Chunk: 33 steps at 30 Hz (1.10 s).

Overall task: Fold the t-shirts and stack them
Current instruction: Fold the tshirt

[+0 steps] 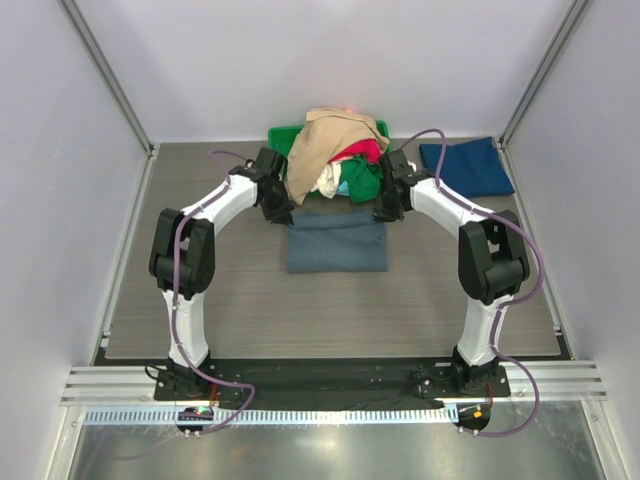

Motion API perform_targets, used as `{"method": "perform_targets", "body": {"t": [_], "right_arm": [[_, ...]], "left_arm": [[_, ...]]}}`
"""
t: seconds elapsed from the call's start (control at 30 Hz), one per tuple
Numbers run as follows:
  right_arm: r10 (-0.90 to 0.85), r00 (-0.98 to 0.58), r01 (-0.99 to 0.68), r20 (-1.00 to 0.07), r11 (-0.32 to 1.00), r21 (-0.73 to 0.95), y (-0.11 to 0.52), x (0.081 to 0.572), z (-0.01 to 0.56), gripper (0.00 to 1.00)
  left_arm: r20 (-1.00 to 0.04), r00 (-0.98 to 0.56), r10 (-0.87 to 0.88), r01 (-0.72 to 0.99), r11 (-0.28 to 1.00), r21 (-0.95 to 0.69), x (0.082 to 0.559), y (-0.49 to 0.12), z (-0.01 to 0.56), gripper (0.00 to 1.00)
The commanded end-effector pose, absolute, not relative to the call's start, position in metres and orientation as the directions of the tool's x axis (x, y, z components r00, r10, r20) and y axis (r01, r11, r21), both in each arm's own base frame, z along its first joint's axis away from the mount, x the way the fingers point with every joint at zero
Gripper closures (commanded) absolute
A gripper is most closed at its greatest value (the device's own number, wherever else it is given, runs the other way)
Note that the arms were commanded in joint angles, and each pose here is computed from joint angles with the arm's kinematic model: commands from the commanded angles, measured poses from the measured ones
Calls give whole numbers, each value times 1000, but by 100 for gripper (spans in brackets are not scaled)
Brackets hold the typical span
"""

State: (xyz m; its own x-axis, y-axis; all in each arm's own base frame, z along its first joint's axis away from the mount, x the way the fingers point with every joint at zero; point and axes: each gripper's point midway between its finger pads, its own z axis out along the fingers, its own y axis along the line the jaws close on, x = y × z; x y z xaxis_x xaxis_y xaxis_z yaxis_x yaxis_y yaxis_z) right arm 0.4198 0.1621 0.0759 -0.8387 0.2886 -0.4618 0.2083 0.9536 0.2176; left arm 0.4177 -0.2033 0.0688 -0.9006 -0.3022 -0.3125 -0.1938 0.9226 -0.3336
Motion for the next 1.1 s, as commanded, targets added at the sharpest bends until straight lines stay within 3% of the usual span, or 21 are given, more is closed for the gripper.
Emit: {"method": "perform_targets", "body": {"t": [0.0, 0.33, 0.43, 0.53, 0.6, 0.63, 0.67, 0.73, 0.87, 1.07], "right_arm": [[300, -799, 238, -522, 954, 183, 142, 441, 87, 99], [316, -775, 260, -547, 949, 180, 131, 439, 100, 99], [317, -777, 265, -543, 948, 174, 128, 438, 97, 99], [323, -787, 277, -525, 946, 167, 125, 439, 86, 99], [327, -791, 279, -516, 945, 171, 124, 439, 84, 88], [335, -786, 289, -519, 942, 170, 120, 438, 85, 63], [336, -780, 293, -527, 942, 167, 118, 439, 86, 50], [337, -769, 291, -543, 941, 171, 116, 442, 94, 29], [335, -749, 261, -572, 942, 211, 121, 445, 118, 21], [357, -704, 213, -614, 931, 297, 124, 420, 170, 20]], "left_arm": [[-327, -900, -289, -199, 938, -284, 431, -186, 69, 99], [-343, -898, -274, -173, 939, -299, 436, -189, 71, 94], [-351, -895, -277, -171, 937, -304, 440, -189, 75, 86], [-346, -899, -268, -159, 937, -312, 440, -191, 79, 70], [-365, -896, -254, -129, 934, -333, 435, -190, 101, 59], [-386, -887, -253, -118, 933, -340, 433, -190, 113, 55], [-397, -881, -258, -122, 934, -337, 427, -185, 119, 45], [-479, -834, -272, -101, 931, -352, 420, -177, 161, 36], [-535, -799, -275, -58, 920, -387, 391, -169, 201, 28], [-561, -784, -265, 15, 896, -444, 342, -165, 202, 29]]}}
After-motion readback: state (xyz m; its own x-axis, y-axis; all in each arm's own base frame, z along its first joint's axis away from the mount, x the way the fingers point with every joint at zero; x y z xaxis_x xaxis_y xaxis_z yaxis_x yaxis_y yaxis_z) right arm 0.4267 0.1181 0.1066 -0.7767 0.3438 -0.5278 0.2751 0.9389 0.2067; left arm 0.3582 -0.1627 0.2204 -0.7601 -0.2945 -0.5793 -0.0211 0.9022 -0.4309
